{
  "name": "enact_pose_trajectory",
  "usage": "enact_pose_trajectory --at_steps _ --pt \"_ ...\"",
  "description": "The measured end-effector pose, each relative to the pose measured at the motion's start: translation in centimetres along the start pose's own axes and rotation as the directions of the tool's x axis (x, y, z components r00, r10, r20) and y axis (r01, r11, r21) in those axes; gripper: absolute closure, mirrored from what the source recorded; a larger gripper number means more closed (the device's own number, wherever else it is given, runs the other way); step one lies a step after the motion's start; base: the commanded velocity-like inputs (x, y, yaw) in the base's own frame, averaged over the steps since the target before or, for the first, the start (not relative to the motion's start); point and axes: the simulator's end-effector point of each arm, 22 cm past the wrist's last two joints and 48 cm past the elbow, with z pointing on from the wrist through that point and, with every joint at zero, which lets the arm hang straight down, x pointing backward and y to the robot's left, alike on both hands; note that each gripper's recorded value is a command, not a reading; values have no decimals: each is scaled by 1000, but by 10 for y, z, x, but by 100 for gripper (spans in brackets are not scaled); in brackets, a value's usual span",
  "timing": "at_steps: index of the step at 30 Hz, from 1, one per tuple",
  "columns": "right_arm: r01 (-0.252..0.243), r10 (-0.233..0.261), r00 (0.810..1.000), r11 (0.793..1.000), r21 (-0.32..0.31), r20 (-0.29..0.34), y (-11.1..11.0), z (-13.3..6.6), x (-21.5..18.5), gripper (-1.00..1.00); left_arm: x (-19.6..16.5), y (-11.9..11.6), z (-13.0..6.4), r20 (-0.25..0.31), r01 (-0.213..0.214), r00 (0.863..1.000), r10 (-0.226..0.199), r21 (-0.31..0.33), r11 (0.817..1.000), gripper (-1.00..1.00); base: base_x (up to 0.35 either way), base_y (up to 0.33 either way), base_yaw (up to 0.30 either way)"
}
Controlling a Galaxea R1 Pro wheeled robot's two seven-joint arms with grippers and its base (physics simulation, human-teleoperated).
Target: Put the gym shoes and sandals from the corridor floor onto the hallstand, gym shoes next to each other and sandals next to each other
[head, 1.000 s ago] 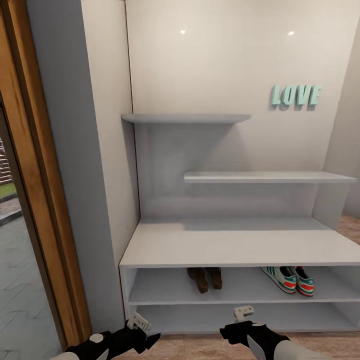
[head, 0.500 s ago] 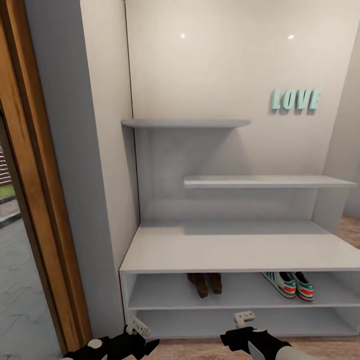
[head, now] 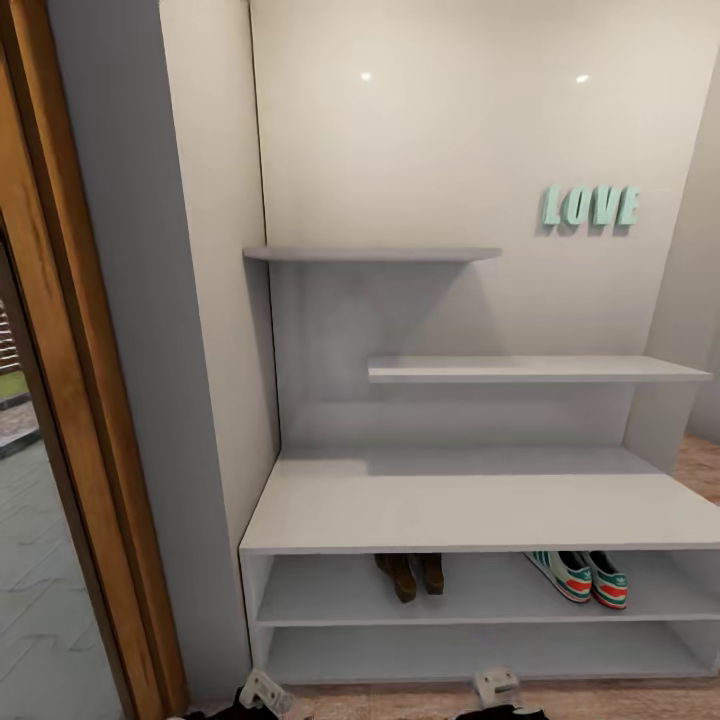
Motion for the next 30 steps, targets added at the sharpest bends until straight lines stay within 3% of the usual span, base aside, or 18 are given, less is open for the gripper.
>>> enact_pose_trajectory --at_steps 9,15,30 --pt "-7 7 999 1000 -5 -39 4 1 32 -100 15 9 -8 -17 8 1000 -8 -19 1000 -100 0 0 0" --pt "-4 4 999 1000 3 -40 -1 0 33 -100 16 16 -8 -17 10 1000 -11 -54 998 -100 0 0 0" --pt "-5 5 999 1000 -3 -38 2 1 32 -100 16 17 -8 -15 13 1000 -14 -60 998 -100 0 0 0"
